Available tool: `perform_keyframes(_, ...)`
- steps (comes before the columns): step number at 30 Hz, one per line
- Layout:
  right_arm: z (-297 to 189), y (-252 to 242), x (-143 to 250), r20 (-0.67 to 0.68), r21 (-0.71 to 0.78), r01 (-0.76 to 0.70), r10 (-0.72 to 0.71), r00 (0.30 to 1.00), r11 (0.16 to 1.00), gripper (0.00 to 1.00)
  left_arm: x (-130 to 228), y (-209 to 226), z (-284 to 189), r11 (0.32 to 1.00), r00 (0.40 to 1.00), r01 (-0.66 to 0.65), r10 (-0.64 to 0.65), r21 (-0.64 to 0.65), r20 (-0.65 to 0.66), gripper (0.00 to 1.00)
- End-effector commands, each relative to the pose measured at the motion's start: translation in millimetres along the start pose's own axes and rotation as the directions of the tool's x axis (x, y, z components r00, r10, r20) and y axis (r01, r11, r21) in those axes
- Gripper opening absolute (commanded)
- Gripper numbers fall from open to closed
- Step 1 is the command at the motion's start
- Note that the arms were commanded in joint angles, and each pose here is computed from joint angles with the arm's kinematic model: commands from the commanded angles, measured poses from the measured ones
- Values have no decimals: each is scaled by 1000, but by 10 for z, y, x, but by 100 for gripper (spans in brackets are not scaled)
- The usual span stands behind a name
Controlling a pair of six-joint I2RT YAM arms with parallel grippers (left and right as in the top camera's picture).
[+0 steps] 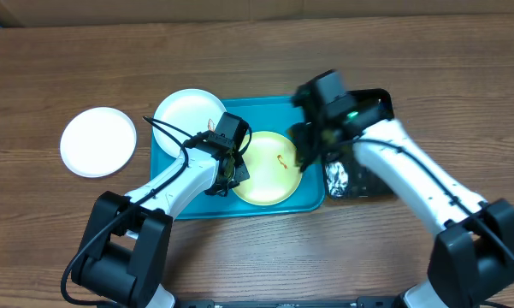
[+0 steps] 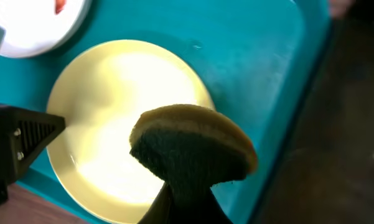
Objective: Clean dirty plates on tray and stack at the side
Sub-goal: 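Scrub the sauce on the yellow plate with the held sponge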
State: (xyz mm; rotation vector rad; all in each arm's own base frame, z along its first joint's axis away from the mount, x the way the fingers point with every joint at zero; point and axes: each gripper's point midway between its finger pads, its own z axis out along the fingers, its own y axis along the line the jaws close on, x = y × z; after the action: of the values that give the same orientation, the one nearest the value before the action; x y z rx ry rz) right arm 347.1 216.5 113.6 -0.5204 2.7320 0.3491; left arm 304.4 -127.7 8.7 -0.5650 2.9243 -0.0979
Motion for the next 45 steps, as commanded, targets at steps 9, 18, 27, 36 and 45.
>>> perform_keyframes(9, 584, -76, 101, -39, 378, 135, -129, 991, 916, 4, 20, 93, 43, 999, 1000, 14, -15, -39, -3, 4)
perform_keyframes(18, 796, -126, 175, -74, 396, 146, -126, 989, 907, 4, 24, 97, 43, 999, 1000, 14, -14, -40, -5, 4)
perform_keyframes(27, 1082, -104, 283, -107, 365, 132, -100, 989, 921, 4, 26, 99, 43, 999, 1000, 14, -14, -41, -5, 4)
perform_keyframes(36, 1274, 167, 437, -152, 203, 68, -37, 988, 977, 4, 26, 99, 43, 999, 1000, 13, -14, -41, -6, 4)
perform_keyframes(45, 1290, 403, 543, -201, 64, 33, -19, 979, 997, 4, 25, 98, 43, 999, 1000, -5, 5, -40, -6, 4)
